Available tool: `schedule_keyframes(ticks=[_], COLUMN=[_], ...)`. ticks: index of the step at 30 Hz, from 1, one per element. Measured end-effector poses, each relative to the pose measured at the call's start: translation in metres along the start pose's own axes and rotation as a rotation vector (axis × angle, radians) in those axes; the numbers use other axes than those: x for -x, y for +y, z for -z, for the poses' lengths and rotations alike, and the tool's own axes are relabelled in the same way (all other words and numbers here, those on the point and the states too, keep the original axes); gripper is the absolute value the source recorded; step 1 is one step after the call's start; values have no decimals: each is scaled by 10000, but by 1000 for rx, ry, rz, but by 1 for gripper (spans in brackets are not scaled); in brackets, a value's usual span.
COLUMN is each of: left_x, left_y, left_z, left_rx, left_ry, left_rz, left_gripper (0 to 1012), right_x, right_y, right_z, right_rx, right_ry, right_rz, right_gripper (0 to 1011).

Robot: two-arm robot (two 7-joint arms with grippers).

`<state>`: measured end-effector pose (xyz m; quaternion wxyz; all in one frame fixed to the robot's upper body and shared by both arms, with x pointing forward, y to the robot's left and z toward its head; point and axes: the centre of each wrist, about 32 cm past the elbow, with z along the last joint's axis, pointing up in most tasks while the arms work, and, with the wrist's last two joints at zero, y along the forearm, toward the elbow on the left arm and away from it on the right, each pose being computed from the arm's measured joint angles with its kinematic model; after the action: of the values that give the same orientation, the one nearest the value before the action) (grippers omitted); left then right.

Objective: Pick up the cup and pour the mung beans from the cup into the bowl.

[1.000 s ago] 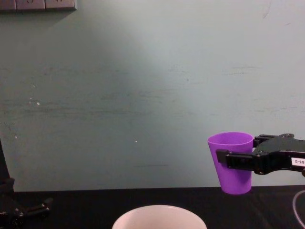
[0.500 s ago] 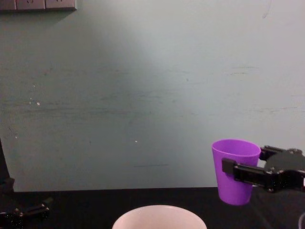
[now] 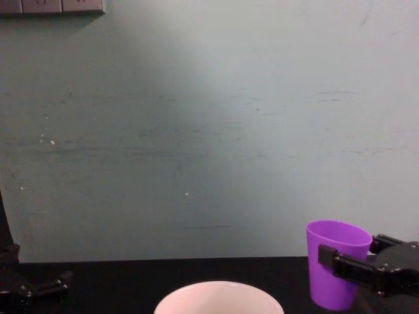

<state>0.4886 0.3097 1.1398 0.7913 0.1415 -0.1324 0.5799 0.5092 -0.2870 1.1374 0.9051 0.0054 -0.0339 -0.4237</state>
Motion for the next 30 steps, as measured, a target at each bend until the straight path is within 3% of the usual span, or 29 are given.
schedule_keyframes(ticks=[11,20,30], left_x=[0,0,0], left_y=[0,0,0], left_z=[0,0,0], left_rx=[0,0,0], left_ry=[0,0,0], left_rz=[0,0,0], left_gripper=[1000,1000,1000], right_x=[31,98,109], right_y=[29,93,85], right_z=[63,167,201], right_rx=[79,75,87], right_ry=[-6,-13,3], right_rz=[12,29,6], right_gripper=[720,720,720])
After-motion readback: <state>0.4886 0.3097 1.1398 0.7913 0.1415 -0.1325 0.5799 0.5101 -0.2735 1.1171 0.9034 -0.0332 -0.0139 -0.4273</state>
